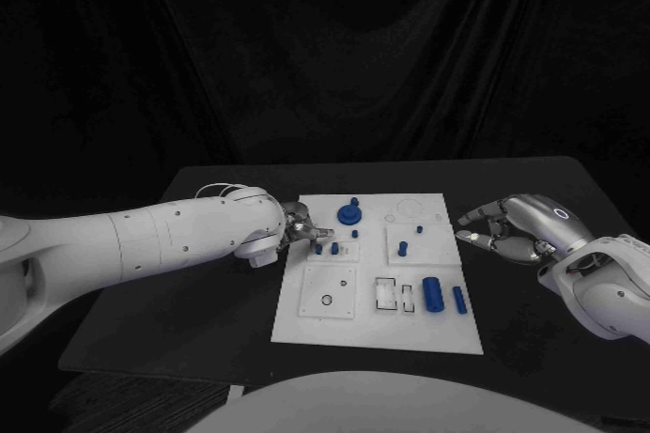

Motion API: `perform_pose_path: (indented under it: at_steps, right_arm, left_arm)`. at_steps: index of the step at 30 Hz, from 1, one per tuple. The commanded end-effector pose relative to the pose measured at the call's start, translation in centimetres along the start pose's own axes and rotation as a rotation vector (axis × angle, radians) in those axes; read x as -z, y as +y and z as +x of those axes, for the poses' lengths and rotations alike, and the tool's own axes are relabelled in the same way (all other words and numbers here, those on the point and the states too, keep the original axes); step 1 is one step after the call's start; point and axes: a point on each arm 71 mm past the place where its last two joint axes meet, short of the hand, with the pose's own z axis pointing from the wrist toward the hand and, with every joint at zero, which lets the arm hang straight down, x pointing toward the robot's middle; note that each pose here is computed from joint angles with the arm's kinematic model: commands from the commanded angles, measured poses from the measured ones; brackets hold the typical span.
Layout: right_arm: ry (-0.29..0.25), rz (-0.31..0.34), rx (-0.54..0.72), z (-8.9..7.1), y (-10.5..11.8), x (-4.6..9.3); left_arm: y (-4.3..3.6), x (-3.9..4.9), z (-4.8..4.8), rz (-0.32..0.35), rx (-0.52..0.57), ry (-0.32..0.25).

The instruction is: Assemble the parts on the task board

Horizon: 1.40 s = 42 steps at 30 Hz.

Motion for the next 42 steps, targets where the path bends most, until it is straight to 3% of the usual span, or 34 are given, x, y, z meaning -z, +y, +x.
perform_pose_path:
  at_steps: [1, 10, 13, 17, 19, 22, 26, 31, 35, 42]
  right_arm:
    - [0.003, 0.017, 0.001, 0.1, -0.1, 0.0]
    - [0.002, 0.016, 0.001, 0.1, -0.1, 0.0]
    - [-0.001, 0.015, 0.001, 0.1, -0.1, 0.0]
    - [-0.019, 0.002, 0.002, -0.1, -0.1, 0.0]
    - [-0.041, -0.016, 0.004, -0.2, 0.0, 0.1]
    - [-0.060, -0.027, 0.007, -0.4, 0.0, 0.1]
    - [-0.067, -0.030, 0.009, -0.5, -0.1, 0.2]
    - [-0.071, -0.039, 0.009, -0.5, 0.0, 0.2]
    - [-0.071, -0.044, 0.009, -0.5, 0.1, 0.1]
    - [-0.070, -0.050, 0.009, -0.4, 0.2, 0.0]
  left_arm:
    - [-0.19, 0.06, -0.08, 0.024, 0.011, -0.023]
    - [0.48, 0.28, -0.37, -0.026, -0.033, -0.053]
    - [0.55, 0.50, -0.74, -0.005, -0.028, -0.089]
    - [-0.04, 0.99, -1.70, 0.089, 0.001, -0.188]
    - [-0.79, 1.43, -2.64, 0.193, 0.014, -0.278]
    - [-1.68, 1.81, -3.43, 0.324, -0.003, -0.343]
    - [-2.77, 2.07, -3.83, 0.480, -0.066, -0.367]
    - [-4.07, 2.04, -3.61, 0.624, -0.269, -0.360]
    - [-4.74, 1.63, -3.39, 0.672, -0.423, -0.353]
    - [-5.80, 0.12, -3.15, 0.675, -0.643, -0.357]
